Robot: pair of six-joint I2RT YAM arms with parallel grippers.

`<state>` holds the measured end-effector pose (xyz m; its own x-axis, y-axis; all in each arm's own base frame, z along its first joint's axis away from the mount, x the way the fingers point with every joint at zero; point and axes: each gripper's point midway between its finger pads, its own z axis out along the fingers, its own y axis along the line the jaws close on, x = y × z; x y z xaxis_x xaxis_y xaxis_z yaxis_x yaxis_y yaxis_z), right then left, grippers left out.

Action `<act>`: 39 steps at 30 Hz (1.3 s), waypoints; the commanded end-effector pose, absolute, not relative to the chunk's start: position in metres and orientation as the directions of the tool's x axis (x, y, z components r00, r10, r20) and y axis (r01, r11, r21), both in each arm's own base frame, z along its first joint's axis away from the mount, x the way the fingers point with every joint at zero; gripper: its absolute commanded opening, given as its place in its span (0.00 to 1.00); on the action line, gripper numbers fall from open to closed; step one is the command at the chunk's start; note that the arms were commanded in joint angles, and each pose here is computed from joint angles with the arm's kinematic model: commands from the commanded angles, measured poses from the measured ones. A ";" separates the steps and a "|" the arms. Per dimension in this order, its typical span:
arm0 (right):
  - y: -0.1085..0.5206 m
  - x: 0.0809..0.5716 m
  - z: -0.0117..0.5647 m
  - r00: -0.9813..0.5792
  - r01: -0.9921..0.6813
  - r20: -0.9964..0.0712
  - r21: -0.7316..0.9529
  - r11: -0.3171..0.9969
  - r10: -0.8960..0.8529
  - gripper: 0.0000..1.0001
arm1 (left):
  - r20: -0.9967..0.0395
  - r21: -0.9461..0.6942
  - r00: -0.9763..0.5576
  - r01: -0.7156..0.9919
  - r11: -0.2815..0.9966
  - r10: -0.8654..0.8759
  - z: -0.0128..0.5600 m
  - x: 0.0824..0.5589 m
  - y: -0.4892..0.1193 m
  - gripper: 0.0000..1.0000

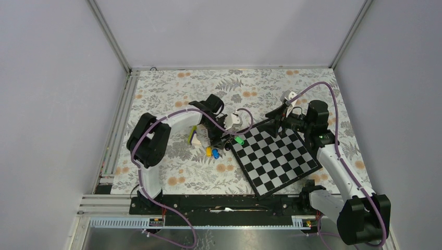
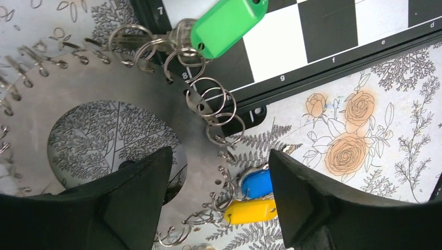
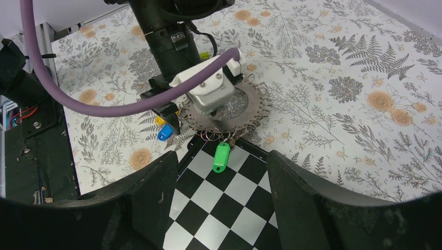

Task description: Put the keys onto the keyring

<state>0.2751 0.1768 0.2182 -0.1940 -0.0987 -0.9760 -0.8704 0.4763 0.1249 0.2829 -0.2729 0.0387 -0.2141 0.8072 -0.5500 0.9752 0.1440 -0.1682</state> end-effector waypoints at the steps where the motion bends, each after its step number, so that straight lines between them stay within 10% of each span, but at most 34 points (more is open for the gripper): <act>1: 0.177 0.275 0.230 -0.125 -0.885 -0.988 0.068 0.460 -0.095 0.71 | -0.563 -0.160 -0.180 0.981 0.107 0.807 0.035 0.279 -0.282 0.73; 14: 0.178 0.274 0.229 -0.126 -0.888 -0.988 0.071 0.454 -0.091 0.72 | -0.518 -0.036 -0.190 0.979 0.201 0.834 0.017 0.279 -0.276 0.36; 26: 0.178 0.274 0.227 -0.132 -0.890 -0.987 0.079 0.450 -0.088 0.73 | -0.699 -0.076 -0.229 0.966 0.248 0.678 0.143 0.304 -0.289 0.04; 39: 0.179 0.273 0.228 -0.129 -0.892 -0.988 0.078 0.446 -0.086 0.73 | -0.812 -0.024 -0.341 0.831 0.556 0.474 0.214 0.375 -0.245 0.00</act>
<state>0.2728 0.1785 0.2170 -0.1829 -0.0966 -0.9784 -0.8802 0.4593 0.1192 0.3456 -0.2536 0.1732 -0.3734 0.5675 -0.7338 0.8852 0.4545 -0.0989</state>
